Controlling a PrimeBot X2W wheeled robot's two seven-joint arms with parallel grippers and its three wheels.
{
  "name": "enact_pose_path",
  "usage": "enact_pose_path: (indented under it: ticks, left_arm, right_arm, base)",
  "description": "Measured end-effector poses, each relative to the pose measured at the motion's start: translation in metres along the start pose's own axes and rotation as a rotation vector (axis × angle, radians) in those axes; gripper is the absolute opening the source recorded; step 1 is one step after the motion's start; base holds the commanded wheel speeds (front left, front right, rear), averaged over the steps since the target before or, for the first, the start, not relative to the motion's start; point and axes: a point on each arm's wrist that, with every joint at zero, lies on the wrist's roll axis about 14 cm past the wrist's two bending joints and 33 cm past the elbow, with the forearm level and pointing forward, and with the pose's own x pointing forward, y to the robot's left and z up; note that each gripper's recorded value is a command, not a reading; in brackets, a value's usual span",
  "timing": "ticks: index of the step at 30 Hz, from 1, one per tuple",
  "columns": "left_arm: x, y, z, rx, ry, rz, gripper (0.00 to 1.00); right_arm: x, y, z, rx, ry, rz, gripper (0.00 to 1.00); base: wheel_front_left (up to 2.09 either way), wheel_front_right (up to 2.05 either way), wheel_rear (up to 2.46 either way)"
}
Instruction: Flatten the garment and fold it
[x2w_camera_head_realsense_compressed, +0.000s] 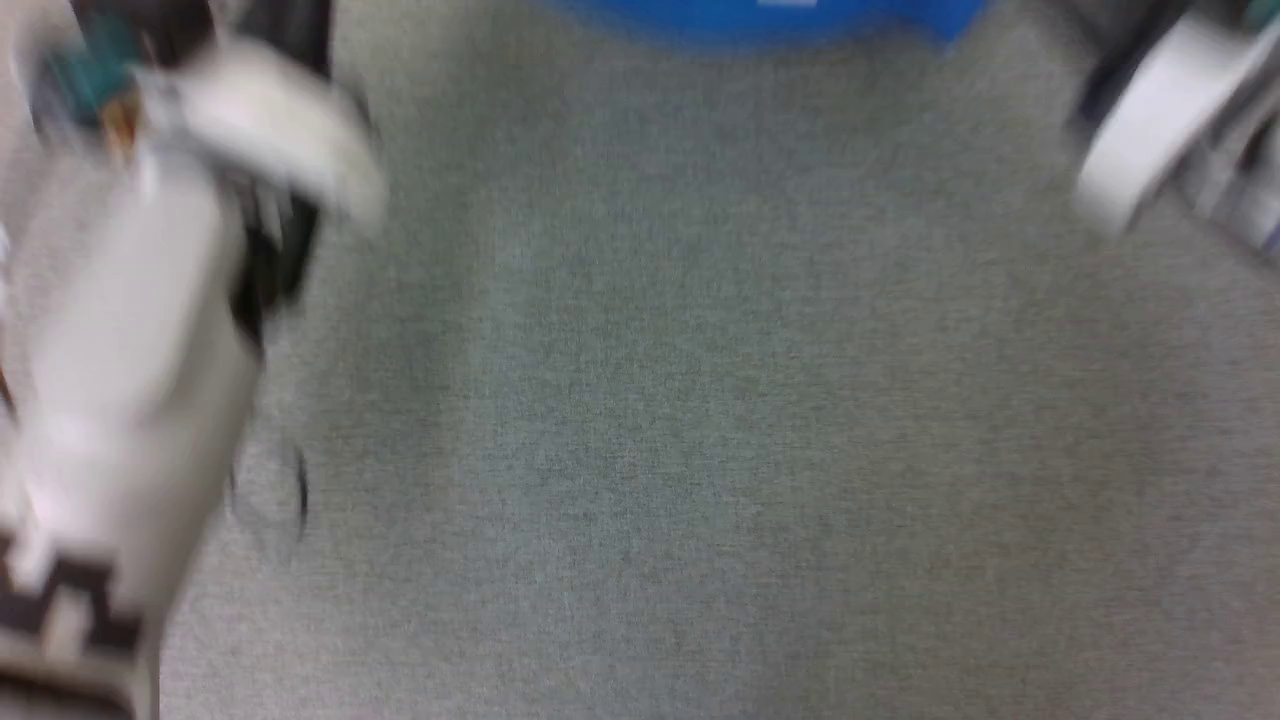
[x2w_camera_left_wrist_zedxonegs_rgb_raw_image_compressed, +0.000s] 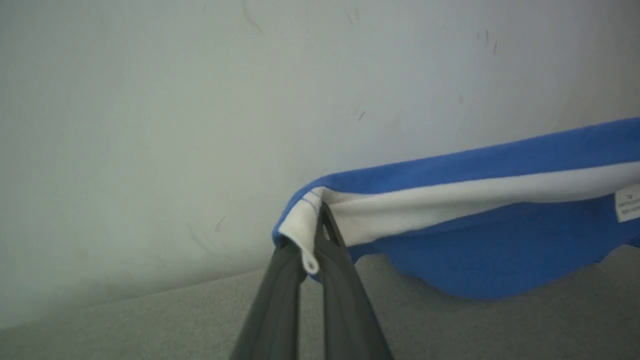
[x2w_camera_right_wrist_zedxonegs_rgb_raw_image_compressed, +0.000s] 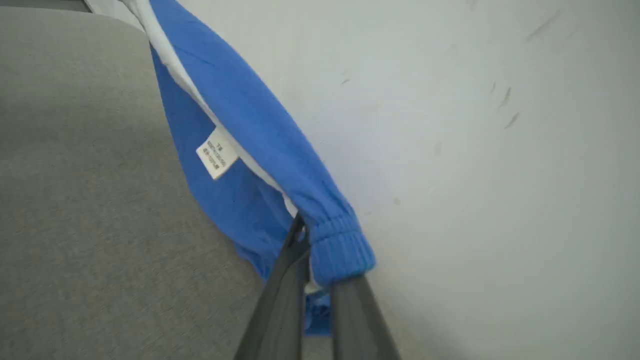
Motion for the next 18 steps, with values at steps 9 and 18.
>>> enact_pose_path:
  ticks: [9,18]
  left_arm:
    - [-0.154,-0.027,-0.093,-0.061,0.304,0.010,0.00]
    - [-0.258,-0.050,-0.093,-0.141,0.419,0.074,0.00]
  right_arm:
    - [-0.101,0.102,-0.047,0.155,0.170,0.160,0.00]
    - [-0.187,0.177,-0.053,0.296,0.261,0.205,0.00]
  base:
    - [0.00,0.00,0.00]
    - [0.00,0.00,0.00]
